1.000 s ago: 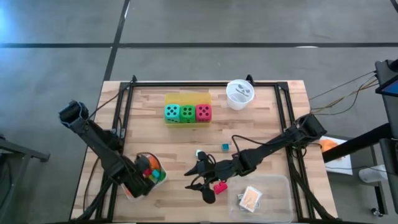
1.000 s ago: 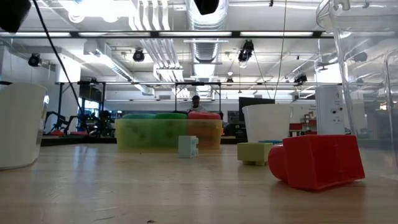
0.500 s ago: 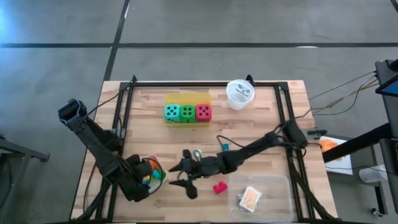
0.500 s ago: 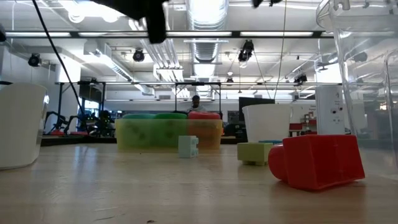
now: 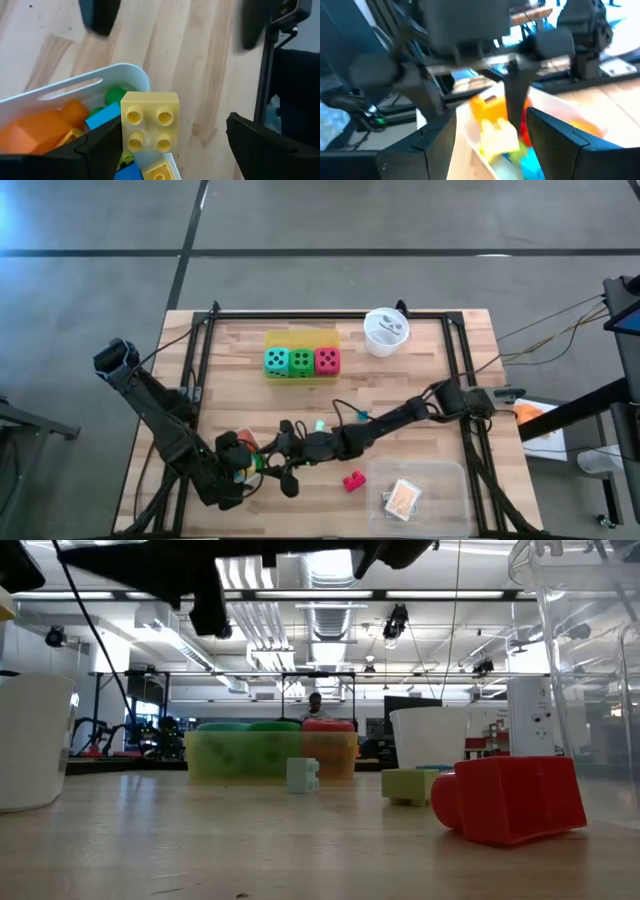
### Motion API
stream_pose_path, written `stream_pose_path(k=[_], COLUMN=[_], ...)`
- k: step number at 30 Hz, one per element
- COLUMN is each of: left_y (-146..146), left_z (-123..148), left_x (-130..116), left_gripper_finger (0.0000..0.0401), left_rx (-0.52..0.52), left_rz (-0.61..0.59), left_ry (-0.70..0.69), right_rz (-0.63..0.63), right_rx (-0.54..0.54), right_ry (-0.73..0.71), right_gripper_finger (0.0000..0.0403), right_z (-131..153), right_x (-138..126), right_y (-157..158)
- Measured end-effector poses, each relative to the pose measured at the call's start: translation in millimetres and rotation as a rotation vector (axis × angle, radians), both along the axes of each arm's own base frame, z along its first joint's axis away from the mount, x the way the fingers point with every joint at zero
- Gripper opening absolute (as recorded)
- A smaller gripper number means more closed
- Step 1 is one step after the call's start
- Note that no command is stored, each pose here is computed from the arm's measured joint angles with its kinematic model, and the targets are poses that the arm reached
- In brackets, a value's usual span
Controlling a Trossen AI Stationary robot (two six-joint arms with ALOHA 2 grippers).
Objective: Pick & Place Toys
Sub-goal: Put the yellow game piece into the white bin, then put the light blue game piece into the white bin
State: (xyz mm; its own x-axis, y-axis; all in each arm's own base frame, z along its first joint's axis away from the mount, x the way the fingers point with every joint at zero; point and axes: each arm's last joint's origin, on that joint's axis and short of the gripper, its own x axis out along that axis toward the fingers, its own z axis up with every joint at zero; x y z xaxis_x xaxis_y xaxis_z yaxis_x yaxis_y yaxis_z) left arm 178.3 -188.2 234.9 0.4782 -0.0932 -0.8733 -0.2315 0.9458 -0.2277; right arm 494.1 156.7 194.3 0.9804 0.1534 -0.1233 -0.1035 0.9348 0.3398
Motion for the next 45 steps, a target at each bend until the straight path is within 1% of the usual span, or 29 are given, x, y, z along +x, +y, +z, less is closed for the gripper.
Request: stream_pose_path(k=[3, 9, 12, 15, 19, 23, 26, 28, 32, 34, 38, 42, 45], left_y=[1, 6, 7, 9, 13, 14, 15, 16, 23, 28, 40, 54, 65], left_z=[0, 3, 3, 2, 0, -1, 2, 6, 14, 17, 23, 25, 26], left_x=[-1, -3, -4, -5, -7, -8, -7, -4, 7, 13, 26, 41, 52], left_gripper_finger=[0.0326, 0.0326, 0.0326, 0.0326, 0.0326, 0.0326, 0.0326, 0.0326, 0.0326, 0.0326, 0.0326, 0.0326, 0.0326], left_rx=[0.012, 0.034, 0.042, 0.052, 0.075, 0.06, 0.026, -0.012, -0.097, -0.11, -0.104, -0.106, -0.108], left_rz=[0.002, 0.012, 0.018, 0.022, 0.052, 0.097, 0.156, 0.235, 0.405, 0.442, 0.446, 0.445, 0.424], left_ry=[0.0, -0.005, 0.003, 0.012, 0.042, 0.059, 0.071, 0.075, 0.063, 0.057, 0.041, 0.011, -0.006], right_rz=[-0.031, -0.076, -0.081, -0.086, -0.076, -0.066, -0.061, -0.064, -0.075, -0.116, -0.168, -0.19, -0.268], right_rx=[0.006, 0.043, 0.04, 0.05, -0.001, -0.002, -0.005, -0.022, -0.028, -0.05, -0.118, -0.116, -0.128], right_ry=[0.029, 0.056, 0.056, 0.049, 0.034, 0.027, 0.072, 0.146, 0.287, 0.36, 0.515, 0.635, 0.716], right_gripper_finger=[0.0214, 0.0141, 0.0104, 0.0069, 0.0031, 0.0011, 0.0009, 0.0009, 0.0009, 0.0009, 0.0009, 0.0009, 0.0008], right_z=[-10, -23, -24, -18, -15, -10, -8, -4, 28, 46, 75, 101, 103], right_x=[3, 9, 10, 12, 13, 12, 8, 2, -19, -36, -76, -120, -150], right_y=[-6, -21, -22, -23, -22, -20, -18, -18, -17, -17, -17, -20, -23])
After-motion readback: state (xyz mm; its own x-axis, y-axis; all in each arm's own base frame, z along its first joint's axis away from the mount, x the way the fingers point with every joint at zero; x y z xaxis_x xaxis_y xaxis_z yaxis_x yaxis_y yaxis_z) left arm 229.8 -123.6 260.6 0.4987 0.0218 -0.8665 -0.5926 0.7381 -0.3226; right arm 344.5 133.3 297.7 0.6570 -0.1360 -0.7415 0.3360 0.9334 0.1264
